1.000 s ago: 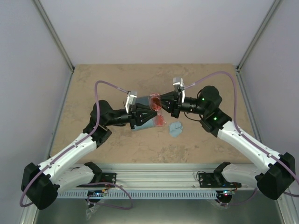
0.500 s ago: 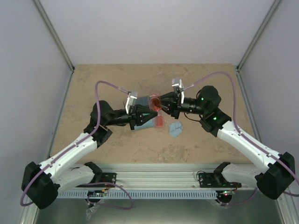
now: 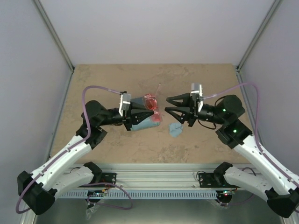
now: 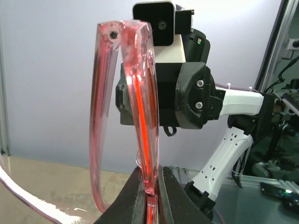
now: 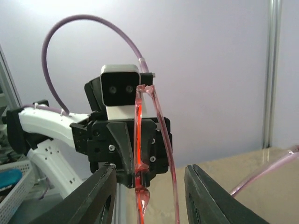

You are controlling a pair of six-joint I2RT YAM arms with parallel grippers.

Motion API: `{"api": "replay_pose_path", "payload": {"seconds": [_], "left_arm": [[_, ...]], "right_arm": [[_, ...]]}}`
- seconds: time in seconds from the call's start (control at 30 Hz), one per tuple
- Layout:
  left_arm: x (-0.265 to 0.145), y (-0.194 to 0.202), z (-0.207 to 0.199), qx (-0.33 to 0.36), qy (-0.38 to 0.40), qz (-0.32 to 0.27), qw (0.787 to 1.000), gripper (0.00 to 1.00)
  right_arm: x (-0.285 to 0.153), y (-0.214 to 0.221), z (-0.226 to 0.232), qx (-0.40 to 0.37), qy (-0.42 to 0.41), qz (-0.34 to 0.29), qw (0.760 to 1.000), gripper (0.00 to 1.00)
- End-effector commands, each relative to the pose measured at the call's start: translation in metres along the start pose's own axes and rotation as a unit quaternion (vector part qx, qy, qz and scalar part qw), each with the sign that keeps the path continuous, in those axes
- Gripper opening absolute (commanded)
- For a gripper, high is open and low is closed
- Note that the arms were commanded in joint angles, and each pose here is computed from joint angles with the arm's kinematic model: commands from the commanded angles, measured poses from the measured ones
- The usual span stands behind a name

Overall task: Organize the sunglasses
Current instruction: Fold the sunglasses.

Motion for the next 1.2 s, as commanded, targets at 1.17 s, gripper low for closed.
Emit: {"api": "replay_pose_path", "payload": {"seconds": [1.17], "left_arm": [[0.005,-0.033,-0.019,0.191,0.012,0.034,0.981,0.0]], "right_arm": [[0.02,0.038,-0.048,0.105,0.258,0.132,0.951,0.4]]}}
Point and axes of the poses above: each gripper's point midway between its finger pads, its own x axis out along the fingers, its own z axis along the line the jaws close on, y = z × x, the point moved 9 cm from there along -x, back along the fingers, and after that the axes turned 13 degrees about -x, right-handed, at the moved point
